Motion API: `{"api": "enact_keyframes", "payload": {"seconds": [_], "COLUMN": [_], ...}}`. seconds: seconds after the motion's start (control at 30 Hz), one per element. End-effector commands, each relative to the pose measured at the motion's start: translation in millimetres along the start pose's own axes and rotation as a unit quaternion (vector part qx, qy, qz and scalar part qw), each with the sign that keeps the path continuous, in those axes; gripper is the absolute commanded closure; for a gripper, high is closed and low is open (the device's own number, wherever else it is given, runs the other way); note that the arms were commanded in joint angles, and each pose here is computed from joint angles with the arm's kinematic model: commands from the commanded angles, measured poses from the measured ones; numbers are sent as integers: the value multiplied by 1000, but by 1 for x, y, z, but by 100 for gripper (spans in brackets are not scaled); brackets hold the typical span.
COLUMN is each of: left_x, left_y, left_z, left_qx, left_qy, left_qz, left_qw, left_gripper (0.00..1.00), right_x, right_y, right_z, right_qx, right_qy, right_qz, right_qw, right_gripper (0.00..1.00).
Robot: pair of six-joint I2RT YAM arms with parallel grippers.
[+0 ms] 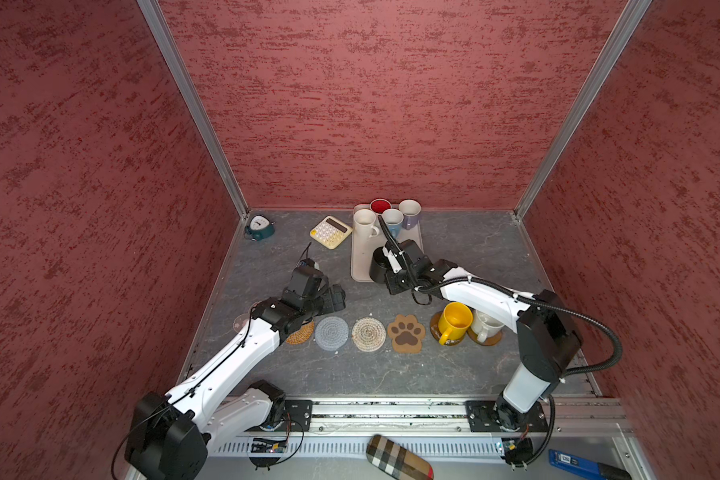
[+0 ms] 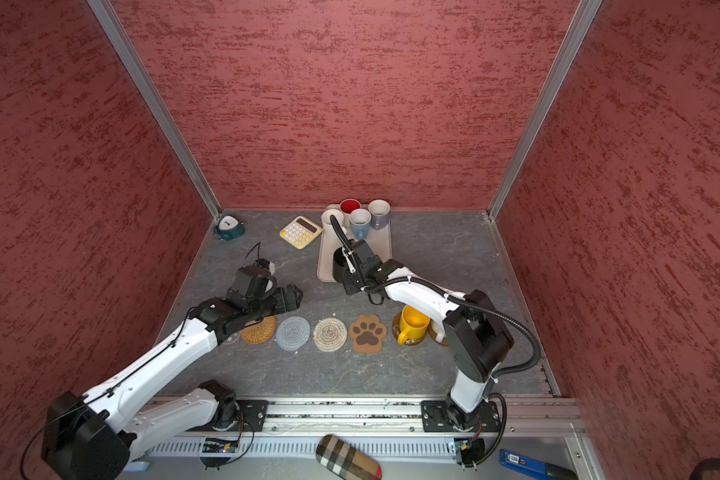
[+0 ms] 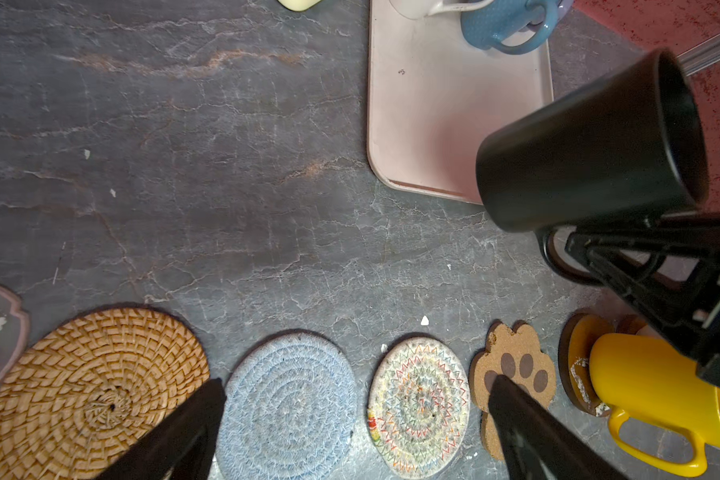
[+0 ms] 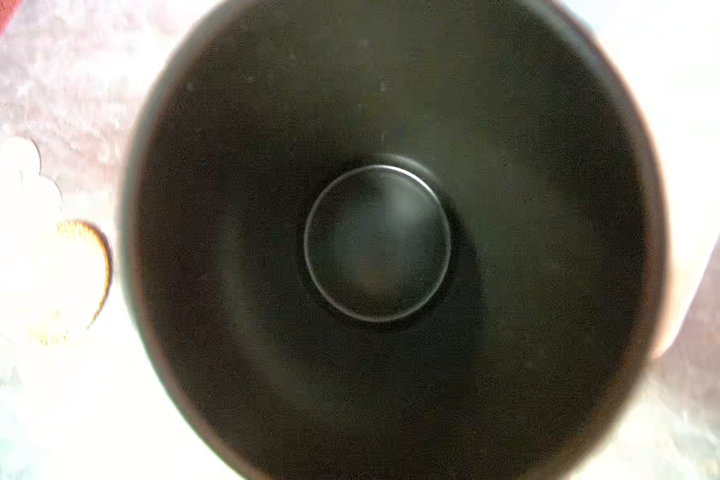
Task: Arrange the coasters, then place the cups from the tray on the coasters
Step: 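Lift the black mug off the tray and carry it toward the cork paw coaster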
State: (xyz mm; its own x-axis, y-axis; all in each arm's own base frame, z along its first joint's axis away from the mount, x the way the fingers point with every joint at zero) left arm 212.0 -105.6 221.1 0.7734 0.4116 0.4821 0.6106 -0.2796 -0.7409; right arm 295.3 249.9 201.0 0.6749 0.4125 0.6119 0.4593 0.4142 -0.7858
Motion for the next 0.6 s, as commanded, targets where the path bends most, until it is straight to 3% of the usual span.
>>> {"api": "enact_keyframes", "payload": {"seconds": [0.0, 0.57], "left_x": [11, 27], "left_y": [-5, 17], "left_z": [-11, -32], "left_qx": [-22, -25], "left_qy": [8, 21], "left_qz": [-19, -8], "left_qw": [1000, 999], "left_gripper": [0, 0], "right_x": [10, -64], "right_y": [-30, -68], "right_z": [8, 16], "right_qx": [11, 35], "right_qy": [-14, -36], "right_qz": [-64, -33], "right_qw": [998, 998], "right_gripper": [100, 100]}}
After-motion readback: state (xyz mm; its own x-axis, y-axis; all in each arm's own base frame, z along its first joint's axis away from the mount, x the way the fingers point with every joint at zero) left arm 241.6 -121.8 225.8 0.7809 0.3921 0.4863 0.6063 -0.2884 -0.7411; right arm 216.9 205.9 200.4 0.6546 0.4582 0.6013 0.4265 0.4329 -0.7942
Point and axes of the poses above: each gripper's point midway between its finger pads, its own y axis out along the fingers, its own z axis along the line the jaws close on, x = y × z, the point moved 10 cm from there along -y, back along the fingers, and after that the axes turned 10 degrees about -y, right-handed, at the moved point
